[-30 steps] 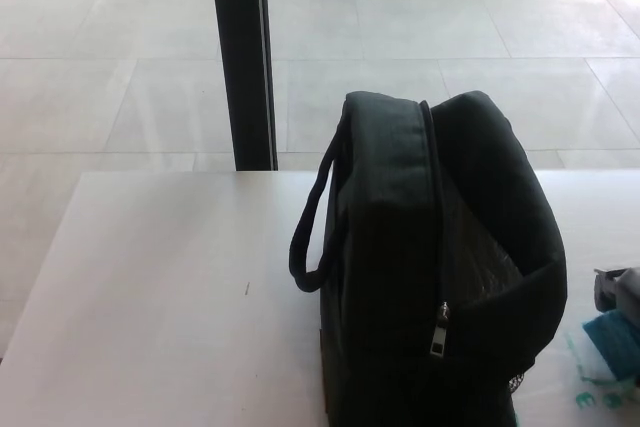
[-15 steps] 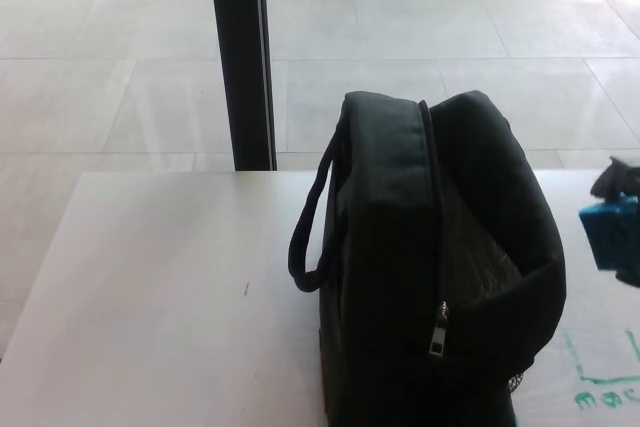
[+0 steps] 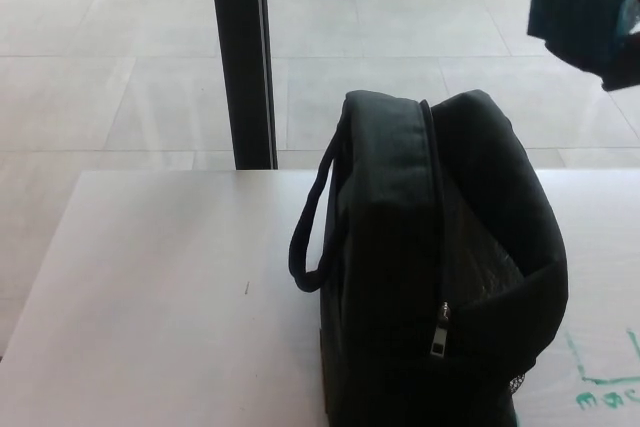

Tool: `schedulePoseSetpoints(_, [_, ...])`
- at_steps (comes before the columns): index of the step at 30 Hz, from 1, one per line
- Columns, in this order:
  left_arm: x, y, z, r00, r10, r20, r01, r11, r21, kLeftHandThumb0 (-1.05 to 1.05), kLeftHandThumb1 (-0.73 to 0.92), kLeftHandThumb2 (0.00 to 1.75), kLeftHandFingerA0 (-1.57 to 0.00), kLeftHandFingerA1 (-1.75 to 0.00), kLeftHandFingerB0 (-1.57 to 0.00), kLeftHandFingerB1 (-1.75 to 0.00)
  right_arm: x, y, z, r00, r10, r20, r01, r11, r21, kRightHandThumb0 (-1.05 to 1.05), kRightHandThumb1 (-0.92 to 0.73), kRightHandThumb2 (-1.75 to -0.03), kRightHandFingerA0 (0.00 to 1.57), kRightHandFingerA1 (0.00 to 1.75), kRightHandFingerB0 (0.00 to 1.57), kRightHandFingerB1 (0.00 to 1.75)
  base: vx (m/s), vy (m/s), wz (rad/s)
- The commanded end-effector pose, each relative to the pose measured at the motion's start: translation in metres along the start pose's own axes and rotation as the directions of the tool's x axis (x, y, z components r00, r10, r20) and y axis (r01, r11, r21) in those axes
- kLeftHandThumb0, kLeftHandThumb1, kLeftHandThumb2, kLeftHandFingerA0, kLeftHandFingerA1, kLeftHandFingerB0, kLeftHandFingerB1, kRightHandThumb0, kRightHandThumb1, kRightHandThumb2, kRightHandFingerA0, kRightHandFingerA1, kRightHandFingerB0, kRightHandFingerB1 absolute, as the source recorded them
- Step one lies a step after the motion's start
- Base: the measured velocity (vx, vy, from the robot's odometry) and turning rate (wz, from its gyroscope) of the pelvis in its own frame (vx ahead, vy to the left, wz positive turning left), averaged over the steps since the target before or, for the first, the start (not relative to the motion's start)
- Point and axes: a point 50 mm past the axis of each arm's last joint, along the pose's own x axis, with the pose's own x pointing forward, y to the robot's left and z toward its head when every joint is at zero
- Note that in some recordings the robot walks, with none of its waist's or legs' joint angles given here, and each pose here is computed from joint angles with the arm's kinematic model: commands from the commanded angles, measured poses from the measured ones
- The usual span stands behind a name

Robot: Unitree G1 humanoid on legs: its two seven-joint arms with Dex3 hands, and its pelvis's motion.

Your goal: The robot uses its right hand to pick up the cube kept on the middle of the desk and put it inside the bag next to it

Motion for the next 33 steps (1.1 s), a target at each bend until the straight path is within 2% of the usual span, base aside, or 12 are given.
schedulePoseSetpoints(1, [-0.004,0.006,-0.002,1.000,0.017,0.004,-0.017,1.000,0.015,-0.71,0.63,0.99,-0.28,-0.57,-0.29,-0.54,0.007,-0.005,0.024,0.996,-0.007,0.090,0.000,0.997,0.079,-0.18,-0.47,-1.25,0.92,1.75,0.77,1.61,0.00,0.000,0.00])
schedulePoseSetpoints(5, [-0.005,0.007,-0.003,1.000,0.017,0.009,-0.017,1.000,0.008,-0.70,0.62,0.99,-0.30,-0.58,-0.27,-0.53,-0.001,0.000,0.040,0.989,0.044,0.142,-0.062,0.990,0.129,-0.15,-0.50,-1.24,0.92,1.75,0.73,1.66,0.00,0.000,0.00])
schedulePoseSetpoints(6, [-0.005,0.007,-0.003,1.000,0.018,0.005,-0.017,1.000,-0.015,-0.64,0.75,0.62,-0.31,-0.49,-0.34,-0.43,-0.009,0.007,0.047,0.981,0.097,0.167,-0.120,0.984,0.135,-0.21,-0.50,-1.18,1.26,1.45,1.02,1.32,0.00,0.000,0.00])
schedulePoseSetpoints(8, [-0.005,0.007,-0.003,1.000,0.018,0.006,-0.018,1.000,-0.008,-0.65,0.75,0.62,-0.31,-0.49,-0.34,-0.43,-0.015,0.011,0.051,0.974,0.160,0.159,-0.180,0.976,0.120,-0.20,-0.49,-1.17,1.26,1.46,1.01,1.32,0.00,0.000,0.00])
schedulePoseSetpoints(9, [-0.005,0.007,-0.003,1.000,0.020,0.004,-0.020,1.000,0.012,-0.65,0.76,0.63,-0.31,-0.48,-0.34,-0.43,-0.025,0.018,0.053,0.961,0.227,0.157,-0.245,0.964,0.100,-0.16,-0.54,-1.12,0.93,1.75,0.77,1.61,0.00,0.000,0.00])
schedulePoseSetpoints(13, [-0.005,0.006,-0.004,1.000,0.020,-0.001,-0.020,1.000,0.011,-0.70,0.62,1.00,-0.30,-0.58,-0.29,-0.54,-0.047,0.034,0.043,0.938,0.327,0.115,-0.340,0.934,0.114,-0.14,-0.49,-1.15,0.94,1.75,0.75,1.60,0.00,0.000,0.00])
schedulePoseSetpoints(19, [-0.005,0.006,-0.001,1.000,0.017,0.001,-0.017,1.000,-0.022,-0.63,0.76,0.62,-0.30,-0.50,-0.33,-0.43,-0.057,0.042,0.026,0.919,0.392,0.044,-0.394,0.912,0.116,-0.19,-0.47,-1.18,0.93,1.75,0.76,1.59,0.00,0.000,0.00])
schedulePoseSetpoints(24, [-0.004,0.005,0.003,1.000,0.013,0.011,-0.013,1.000,0.024,-0.71,0.63,1.00,-0.25,-0.56,-0.29,-0.54,-0.059,0.050,0.024,0.891,0.453,0.012,-0.452,0.887,0.090,-0.22,-0.50,-1.10,0.91,1.75,0.73,1.58,0.00,0.000,0.00])
schedulePoseSetpoints(28, [-0.005,0.005,0.004,1.000,0.013,0.015,-0.014,1.000,0.021,-0.71,0.62,0.99,-0.26,-0.57,-0.28,-0.54,-0.060,0.056,0.025,0.884,0.468,0.020,-0.468,0.880,0.083,-0.24,-0.58,-1.00,0.90,1.75,0.72,1.58,0.00,0.000,0.00])
schedulePoseSetpoints(30, [-0.005,0.005,0.004,1.000,0.007,0.017,-0.007,1.000,0.012,-0.66,0.76,0.63,-0.28,-0.51,-0.32,-0.43,-0.060,0.058,0.025,0.880,0.475,0.011,-0.474,0.877,0.080,-0.24,-0.58,-1.02,0.89,1.75,0.71,1.58,0.00,0.000,0.00])
schedulePoseSetpoints(32, [-0.005,0.005,0.005,1.000,0.011,0.019,-0.012,1.000,0.022,-0.71,0.62,0.99,-0.24,-0.57,-0.32,-0.56,-0.058,0.063,0.027,0.878,0.478,0.009,-0.476,0.873,0.100,-0.21,-0.57,-1.02,0.89,1.75,0.73,1.56,0.00,0.000,0.00])
schedulePoseSetpoints(33, [-0.005,0.005,0.005,1.000,0.011,0.019,-0.012,1.000,0.022,-0.64,0.78,0.63,-0.29,-0.50,-0.35,-0.43,-0.057,0.064,0.028,0.878,0.479,0.009,-0.477,0.873,0.104,-0.21,-0.58,-0.99,0.89,1.75,0.74,1.52,0.00,0.000,0.00])
